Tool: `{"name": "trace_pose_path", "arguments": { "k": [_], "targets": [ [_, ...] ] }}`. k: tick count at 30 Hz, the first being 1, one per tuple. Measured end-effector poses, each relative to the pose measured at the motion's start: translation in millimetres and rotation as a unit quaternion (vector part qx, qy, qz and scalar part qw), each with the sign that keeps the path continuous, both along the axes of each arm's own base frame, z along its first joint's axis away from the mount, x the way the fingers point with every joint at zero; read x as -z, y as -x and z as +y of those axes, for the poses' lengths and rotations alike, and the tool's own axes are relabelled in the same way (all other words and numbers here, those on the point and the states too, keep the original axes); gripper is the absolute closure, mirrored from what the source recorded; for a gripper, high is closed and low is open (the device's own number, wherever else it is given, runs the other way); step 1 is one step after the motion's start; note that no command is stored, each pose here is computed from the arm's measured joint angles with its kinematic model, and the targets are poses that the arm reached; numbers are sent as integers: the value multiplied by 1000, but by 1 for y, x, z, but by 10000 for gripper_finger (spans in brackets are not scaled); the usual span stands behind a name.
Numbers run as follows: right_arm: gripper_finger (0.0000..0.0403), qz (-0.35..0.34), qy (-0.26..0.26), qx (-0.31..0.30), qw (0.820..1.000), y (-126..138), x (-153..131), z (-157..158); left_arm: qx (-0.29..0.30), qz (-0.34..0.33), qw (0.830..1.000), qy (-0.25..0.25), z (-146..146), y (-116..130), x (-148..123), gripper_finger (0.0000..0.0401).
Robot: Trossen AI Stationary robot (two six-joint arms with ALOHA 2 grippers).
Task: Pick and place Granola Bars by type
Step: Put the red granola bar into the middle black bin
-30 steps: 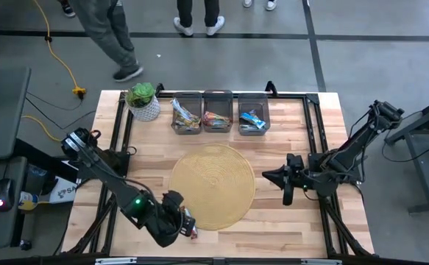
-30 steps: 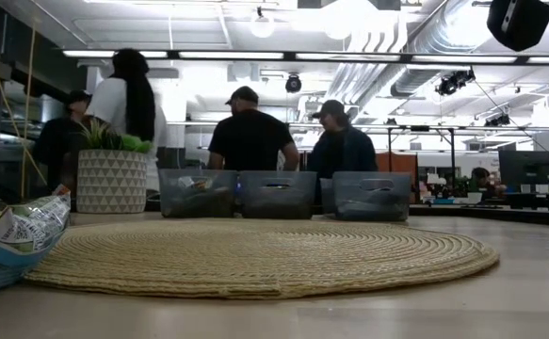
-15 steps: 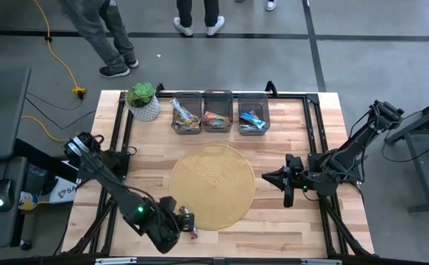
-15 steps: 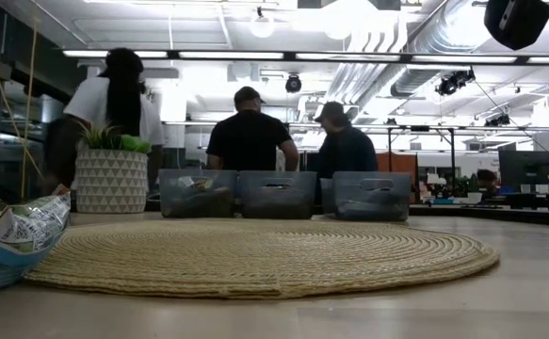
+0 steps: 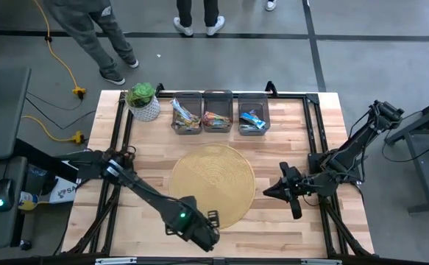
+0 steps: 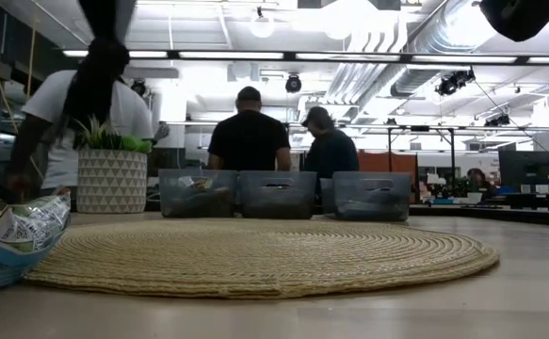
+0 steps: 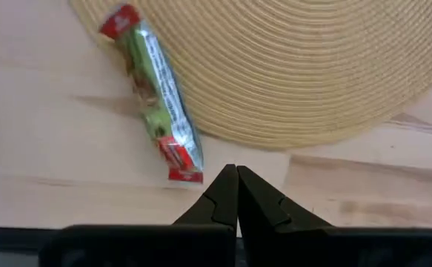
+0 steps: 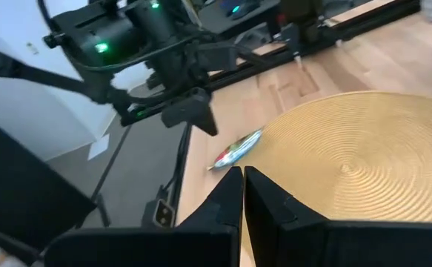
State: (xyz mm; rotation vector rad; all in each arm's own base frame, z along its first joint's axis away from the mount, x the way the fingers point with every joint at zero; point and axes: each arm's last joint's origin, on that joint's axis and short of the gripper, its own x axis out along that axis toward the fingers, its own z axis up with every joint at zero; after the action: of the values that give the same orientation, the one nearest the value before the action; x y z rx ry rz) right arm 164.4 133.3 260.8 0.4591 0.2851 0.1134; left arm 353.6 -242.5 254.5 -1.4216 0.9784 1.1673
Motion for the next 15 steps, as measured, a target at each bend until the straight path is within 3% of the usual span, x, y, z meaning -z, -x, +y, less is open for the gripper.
{"name": "trace_pose_path", "arguments": {
  "k": [6,12,15],
  "targets": [
    [403,-1,1,-30,1000,0,-1,2,19,10,1000,-2,0,-12,16,401],
    [403,-1,-2,-39,999,0,-1,2,9,85,996,13,1,-2,21,397],
    [403,0,-3,-45,999,0,-1,3,9,91,996,15,2,-1,21,383]
  ]
}}
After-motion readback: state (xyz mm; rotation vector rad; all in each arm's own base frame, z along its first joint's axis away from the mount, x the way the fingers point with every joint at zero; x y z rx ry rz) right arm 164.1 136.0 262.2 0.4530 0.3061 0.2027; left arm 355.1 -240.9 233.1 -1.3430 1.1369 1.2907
